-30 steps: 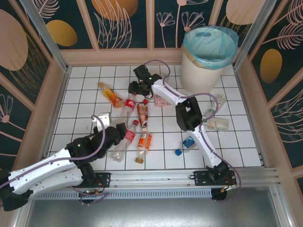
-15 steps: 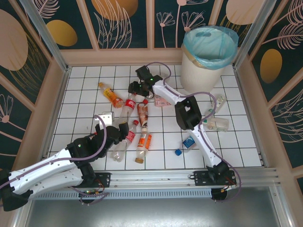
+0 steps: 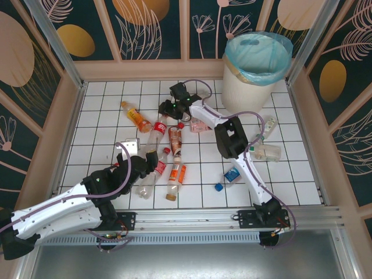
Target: Put the plastic bottles in the bin
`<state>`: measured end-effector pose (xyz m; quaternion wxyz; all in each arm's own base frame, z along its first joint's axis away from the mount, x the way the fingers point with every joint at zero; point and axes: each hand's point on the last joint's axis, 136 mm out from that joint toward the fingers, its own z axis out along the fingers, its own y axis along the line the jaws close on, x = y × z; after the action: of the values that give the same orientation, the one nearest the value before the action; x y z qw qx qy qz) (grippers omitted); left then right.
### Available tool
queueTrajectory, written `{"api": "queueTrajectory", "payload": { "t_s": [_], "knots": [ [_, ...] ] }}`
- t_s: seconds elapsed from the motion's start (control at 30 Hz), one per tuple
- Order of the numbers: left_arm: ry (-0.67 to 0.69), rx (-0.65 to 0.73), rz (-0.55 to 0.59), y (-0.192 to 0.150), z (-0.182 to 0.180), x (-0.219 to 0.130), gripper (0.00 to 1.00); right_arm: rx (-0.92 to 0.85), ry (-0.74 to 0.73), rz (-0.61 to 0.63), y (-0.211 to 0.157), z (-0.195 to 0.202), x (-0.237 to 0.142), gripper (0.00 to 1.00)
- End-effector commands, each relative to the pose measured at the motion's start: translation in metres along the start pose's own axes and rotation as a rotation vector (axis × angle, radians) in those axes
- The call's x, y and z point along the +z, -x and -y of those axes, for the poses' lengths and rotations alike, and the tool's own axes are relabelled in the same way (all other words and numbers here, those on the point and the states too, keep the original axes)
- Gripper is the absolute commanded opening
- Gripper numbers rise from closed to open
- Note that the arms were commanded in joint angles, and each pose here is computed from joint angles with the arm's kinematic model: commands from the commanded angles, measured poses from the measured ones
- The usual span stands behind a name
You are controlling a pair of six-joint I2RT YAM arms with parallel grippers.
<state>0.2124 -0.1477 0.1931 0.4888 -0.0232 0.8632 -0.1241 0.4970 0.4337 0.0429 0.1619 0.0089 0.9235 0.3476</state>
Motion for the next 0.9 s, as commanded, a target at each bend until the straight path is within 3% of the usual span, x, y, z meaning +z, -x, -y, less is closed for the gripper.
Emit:
{"api": "queueTrajectory", "payload": {
  "t_s": [0.0, 0.27, 0.4, 0.57, 0.7, 0.87],
  "knots": [
    [0.011, -0.024, 0.029, 0.003, -0.004, -0.001, 0.84, 0.016, 0.028, -0.011, -0.002, 0.001, 0.008, 0.4],
    [0.016, -0.034, 0.065, 0.019, -0.006, -0.01, 0.84, -0.057, 0.058, 0.108, 0.034, -0.04, -0.037, 0.14],
    [0.011, -0.035, 0.097, 0.038, -0.003, -0.019, 0.83, -0.124, 0.074, 0.228, 0.059, -0.076, -0.087, 0.1],
    [0.004, -0.02, 0.161, 0.073, 0.006, -0.035, 0.82, -0.235, 0.145, 0.424, 0.092, -0.136, -0.174, 0.0],
    [-0.007, 0.009, 0.211, 0.109, 0.021, -0.048, 0.82, -0.346, 0.213, 0.593, 0.106, -0.187, -0.259, 0.0],
    [-0.06, 0.066, 0.271, 0.159, 0.059, -0.06, 0.81, -0.517, 0.197, 0.88, 0.116, -0.233, -0.383, 0.0]
  ]
}}
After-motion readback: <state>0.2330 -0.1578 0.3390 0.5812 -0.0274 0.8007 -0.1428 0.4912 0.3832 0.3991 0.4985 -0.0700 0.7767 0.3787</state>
